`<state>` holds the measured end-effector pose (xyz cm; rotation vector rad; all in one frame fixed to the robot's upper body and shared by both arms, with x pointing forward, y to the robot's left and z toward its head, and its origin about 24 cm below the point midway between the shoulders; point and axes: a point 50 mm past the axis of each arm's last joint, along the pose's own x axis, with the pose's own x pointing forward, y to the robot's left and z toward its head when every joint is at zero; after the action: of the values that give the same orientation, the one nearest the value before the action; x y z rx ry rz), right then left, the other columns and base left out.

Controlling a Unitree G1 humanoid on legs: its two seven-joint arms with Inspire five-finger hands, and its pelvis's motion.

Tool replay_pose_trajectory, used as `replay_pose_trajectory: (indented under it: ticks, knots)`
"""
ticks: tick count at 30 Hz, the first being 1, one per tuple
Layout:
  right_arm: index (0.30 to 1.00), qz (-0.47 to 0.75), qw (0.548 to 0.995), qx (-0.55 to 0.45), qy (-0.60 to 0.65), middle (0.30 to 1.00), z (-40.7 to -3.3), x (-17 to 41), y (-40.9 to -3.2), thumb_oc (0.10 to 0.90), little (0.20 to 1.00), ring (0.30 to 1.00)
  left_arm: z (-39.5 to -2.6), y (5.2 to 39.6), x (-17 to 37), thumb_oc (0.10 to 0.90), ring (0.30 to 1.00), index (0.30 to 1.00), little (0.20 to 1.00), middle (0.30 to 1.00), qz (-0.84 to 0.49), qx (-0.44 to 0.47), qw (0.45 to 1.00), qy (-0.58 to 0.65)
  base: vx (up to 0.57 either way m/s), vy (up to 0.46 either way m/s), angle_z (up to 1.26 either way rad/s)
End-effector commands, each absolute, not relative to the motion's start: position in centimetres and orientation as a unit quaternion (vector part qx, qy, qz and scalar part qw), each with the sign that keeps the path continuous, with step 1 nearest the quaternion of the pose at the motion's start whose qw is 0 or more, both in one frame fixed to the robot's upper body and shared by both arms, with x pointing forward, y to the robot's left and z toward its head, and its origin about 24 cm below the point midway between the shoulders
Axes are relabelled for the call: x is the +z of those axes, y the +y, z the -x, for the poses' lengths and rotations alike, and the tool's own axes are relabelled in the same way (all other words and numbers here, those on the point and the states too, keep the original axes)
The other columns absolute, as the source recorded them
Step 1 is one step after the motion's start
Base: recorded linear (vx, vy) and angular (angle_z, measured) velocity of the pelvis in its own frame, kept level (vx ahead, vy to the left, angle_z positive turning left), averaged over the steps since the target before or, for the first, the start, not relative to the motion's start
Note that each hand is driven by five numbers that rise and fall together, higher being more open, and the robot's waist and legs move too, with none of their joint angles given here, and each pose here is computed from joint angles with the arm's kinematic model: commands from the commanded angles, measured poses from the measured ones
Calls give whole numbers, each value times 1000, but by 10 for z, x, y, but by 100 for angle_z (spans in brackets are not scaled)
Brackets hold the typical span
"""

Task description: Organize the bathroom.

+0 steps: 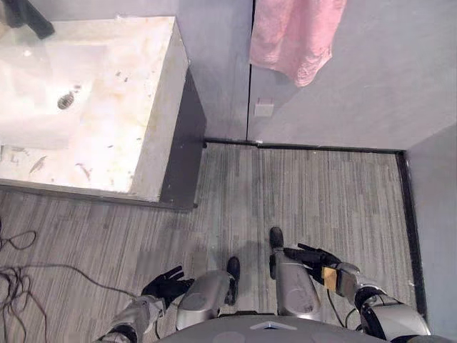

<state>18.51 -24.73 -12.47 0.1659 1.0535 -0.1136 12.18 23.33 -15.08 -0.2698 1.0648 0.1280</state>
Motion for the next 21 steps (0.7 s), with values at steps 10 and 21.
replay_pose_trajectory:
  ticks: [10,21]
  knots:
    - [900,-61,751,-80,652,900,-82,-161,-244,800,900,900,-95,223,-160,800,900,900,900,900,119,50,836,534,121,-163,6]
    - [900,-85,729,-122,668,900,-66,-162,-250,800,900,900,-95,220,-161,800,900,900,900,900,97,25,834,542,112,-109,3]
